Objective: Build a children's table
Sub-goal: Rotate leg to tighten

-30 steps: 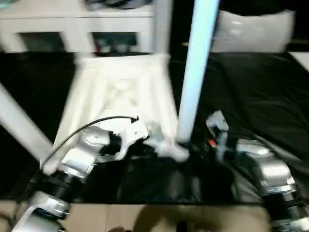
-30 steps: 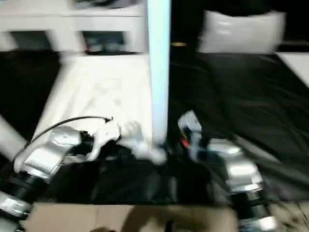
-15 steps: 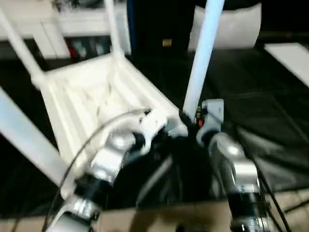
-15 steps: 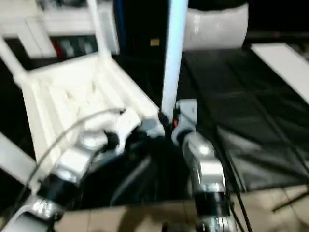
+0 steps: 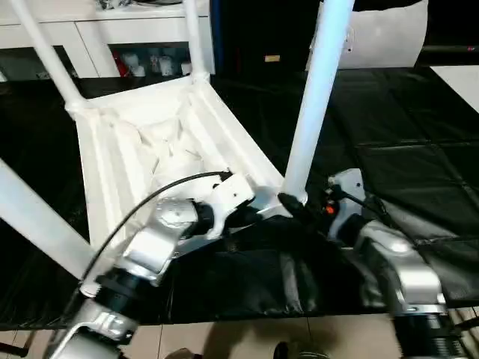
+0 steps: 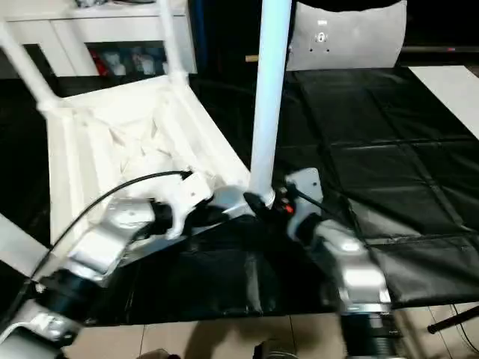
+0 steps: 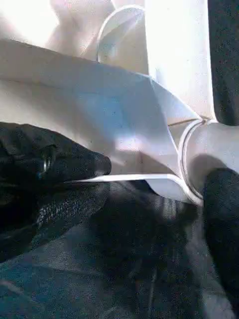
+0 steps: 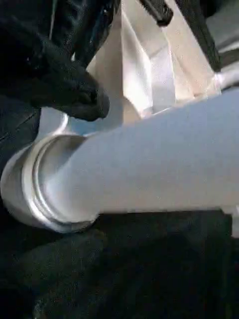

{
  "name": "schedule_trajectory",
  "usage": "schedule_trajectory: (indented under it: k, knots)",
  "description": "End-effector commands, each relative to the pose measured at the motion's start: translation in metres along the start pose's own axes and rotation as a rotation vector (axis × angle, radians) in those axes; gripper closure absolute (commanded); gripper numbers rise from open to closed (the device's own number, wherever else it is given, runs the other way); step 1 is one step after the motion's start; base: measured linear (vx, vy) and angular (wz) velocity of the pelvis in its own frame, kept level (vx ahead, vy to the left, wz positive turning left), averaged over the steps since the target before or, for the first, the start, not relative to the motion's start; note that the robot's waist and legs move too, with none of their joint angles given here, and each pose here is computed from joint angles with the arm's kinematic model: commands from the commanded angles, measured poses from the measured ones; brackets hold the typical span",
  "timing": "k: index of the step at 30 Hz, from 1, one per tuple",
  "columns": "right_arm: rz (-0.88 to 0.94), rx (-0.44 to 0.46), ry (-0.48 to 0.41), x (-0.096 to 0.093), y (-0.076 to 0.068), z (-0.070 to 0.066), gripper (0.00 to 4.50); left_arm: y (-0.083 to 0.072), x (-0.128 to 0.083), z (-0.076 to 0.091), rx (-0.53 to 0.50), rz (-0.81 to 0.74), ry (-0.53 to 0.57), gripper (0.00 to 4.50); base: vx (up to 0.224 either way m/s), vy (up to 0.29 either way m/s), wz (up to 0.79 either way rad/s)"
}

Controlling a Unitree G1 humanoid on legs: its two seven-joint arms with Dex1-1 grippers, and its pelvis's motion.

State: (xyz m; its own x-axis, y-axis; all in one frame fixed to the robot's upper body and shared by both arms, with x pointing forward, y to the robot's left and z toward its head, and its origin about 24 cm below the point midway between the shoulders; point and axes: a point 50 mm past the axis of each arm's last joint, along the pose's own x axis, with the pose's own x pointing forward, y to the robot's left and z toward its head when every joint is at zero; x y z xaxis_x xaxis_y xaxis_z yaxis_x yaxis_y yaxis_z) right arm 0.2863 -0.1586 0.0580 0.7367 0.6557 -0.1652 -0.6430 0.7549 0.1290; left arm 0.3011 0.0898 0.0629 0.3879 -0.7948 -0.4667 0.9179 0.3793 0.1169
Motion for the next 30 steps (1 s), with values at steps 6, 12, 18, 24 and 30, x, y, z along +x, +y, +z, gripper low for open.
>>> schedule_trajectory:
  k: [6, 12, 18, 24, 30]
  knots:
    - [0.393, -0.164, 0.044, -0.023, -0.014, 0.023, 0.47, -0.002, -0.029, -0.002, 0.174, -0.235, -0.012, 4.50, 0.000, 0.000, 0.00]
    - [0.609, -0.226, 0.126, -0.021, -0.010, 0.021, 0.47, 0.001, -0.042, -0.007, 0.226, -0.328, 0.047, 4.50, 0.000, 0.000, 0.00]
    - [0.654, -0.225, 0.169, -0.023, -0.011, 0.020, 0.47, 0.002, -0.045, -0.009, 0.261, -0.380, 0.050, 4.50, 0.000, 0.000, 0.00]
    - [0.599, -0.144, 0.161, -0.050, -0.012, 0.014, 0.47, 0.010, -0.045, -0.004, 0.258, -0.275, 0.002, 4.50, 0.000, 0.000, 0.00]
    - [0.479, -0.013, 0.049, -0.062, -0.001, 0.019, 0.18, 0.005, -0.062, 0.016, 0.172, -0.247, -0.195, 3.95, 0.000, 0.000, 0.00]
